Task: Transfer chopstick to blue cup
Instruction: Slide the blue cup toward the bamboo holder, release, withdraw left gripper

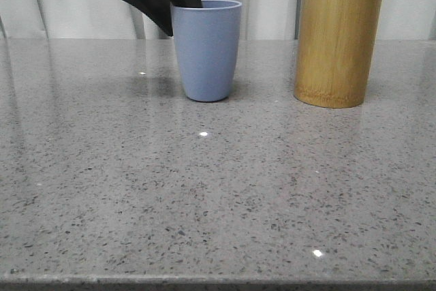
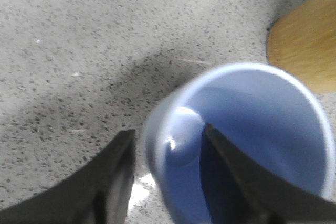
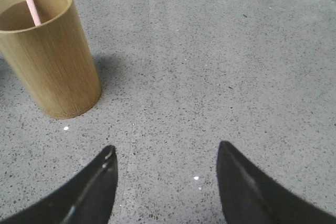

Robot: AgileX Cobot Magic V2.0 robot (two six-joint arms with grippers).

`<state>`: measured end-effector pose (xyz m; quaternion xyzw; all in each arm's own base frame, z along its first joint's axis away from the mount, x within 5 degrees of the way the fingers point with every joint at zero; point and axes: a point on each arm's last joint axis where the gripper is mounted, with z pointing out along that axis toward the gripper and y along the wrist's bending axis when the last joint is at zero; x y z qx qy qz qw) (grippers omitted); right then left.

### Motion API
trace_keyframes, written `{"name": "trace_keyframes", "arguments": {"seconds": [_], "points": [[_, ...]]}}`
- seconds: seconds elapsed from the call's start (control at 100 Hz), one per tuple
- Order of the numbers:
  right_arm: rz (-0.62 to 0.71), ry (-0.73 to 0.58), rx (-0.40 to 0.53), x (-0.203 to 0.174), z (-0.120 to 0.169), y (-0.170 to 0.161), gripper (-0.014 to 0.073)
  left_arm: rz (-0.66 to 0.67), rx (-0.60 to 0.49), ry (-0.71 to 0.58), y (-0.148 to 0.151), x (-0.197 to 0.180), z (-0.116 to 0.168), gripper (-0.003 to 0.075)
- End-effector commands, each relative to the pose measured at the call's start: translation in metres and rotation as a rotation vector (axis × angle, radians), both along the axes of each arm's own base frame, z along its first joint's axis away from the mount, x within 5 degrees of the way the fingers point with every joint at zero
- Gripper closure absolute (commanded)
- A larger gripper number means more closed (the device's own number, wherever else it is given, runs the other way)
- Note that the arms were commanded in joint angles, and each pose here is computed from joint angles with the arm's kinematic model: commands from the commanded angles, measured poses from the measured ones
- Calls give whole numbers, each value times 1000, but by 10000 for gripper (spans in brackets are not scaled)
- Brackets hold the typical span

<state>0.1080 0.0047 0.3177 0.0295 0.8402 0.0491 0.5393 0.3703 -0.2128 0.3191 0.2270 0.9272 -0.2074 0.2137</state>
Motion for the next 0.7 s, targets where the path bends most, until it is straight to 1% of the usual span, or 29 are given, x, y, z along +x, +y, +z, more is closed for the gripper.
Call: {"name": "trace_keyframes", "arguments": {"seconds": [0.0,0.1,0.2,0.29,0.42,0.56,0.69], "points": [[-8,-96,-10,4,17,-1,162,8,-97,-85,-1,-10,39,395],[-8,-97,-10,4,17,-1,162,9,-114,-113,0,-13,49,396],[-8,-100,-10,4,17,-1,162,22,-148,-182,4,-18,68,402],[-8,-102,-10,4,17,-1,162,41,-169,-235,13,-24,85,408],[-2,-97,-9,3,17,0,162,64,-145,-303,30,-34,104,409],[18,-101,-8,3,19,2,162,126,-121,-329,54,-46,112,419],[39,-88,-3,7,23,4,162,188,-118,-345,80,-63,110,429]]}}
